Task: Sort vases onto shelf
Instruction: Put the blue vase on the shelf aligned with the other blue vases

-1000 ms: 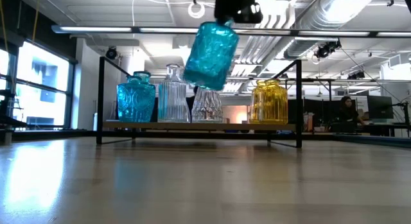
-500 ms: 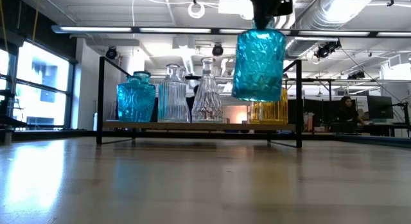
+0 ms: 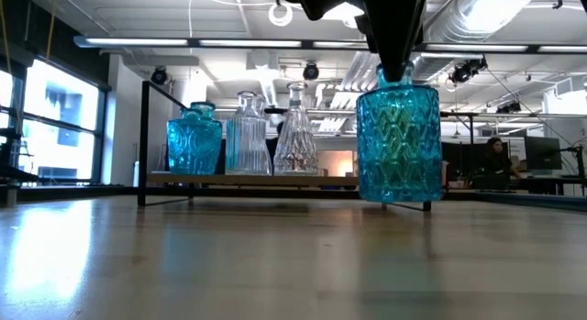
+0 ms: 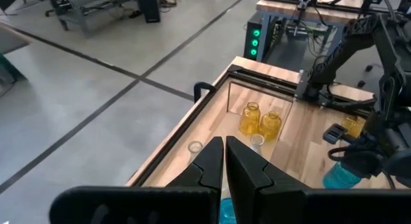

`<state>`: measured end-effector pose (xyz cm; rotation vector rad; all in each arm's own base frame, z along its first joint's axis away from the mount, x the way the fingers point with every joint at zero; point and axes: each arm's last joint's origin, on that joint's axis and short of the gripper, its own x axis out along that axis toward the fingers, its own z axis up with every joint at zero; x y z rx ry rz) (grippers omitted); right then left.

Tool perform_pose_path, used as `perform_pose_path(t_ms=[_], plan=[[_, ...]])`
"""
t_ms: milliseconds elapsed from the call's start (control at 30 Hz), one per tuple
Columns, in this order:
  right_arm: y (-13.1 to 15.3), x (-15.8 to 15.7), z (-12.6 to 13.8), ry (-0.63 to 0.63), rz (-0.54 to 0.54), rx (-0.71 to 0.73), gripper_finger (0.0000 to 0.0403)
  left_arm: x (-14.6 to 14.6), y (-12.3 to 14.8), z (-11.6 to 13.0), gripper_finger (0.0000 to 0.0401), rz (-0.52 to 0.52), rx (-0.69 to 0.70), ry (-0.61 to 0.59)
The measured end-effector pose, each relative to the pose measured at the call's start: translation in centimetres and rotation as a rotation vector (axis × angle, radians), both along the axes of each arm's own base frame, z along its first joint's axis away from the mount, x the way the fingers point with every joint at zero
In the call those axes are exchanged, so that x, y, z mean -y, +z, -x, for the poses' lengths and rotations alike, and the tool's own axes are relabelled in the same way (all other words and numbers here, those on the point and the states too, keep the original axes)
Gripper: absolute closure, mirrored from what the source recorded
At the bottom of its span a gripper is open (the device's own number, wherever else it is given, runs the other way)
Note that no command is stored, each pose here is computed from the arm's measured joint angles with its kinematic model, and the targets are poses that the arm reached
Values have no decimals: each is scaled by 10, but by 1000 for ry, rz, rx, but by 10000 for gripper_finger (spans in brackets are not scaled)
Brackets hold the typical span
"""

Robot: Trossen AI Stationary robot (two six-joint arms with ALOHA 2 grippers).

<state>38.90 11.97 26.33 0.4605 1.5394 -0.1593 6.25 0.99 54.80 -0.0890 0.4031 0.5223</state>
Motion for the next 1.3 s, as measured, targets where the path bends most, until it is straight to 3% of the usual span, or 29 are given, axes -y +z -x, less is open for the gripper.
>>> perform_pose_path(t_ms=[467,1300], plan=[[0,-1,-3,26,2,43,403,1,0,0,391,12,1,-17],[-26,-4,-13,131,10,-3,402,1,0,0,391,45,12,-26]])
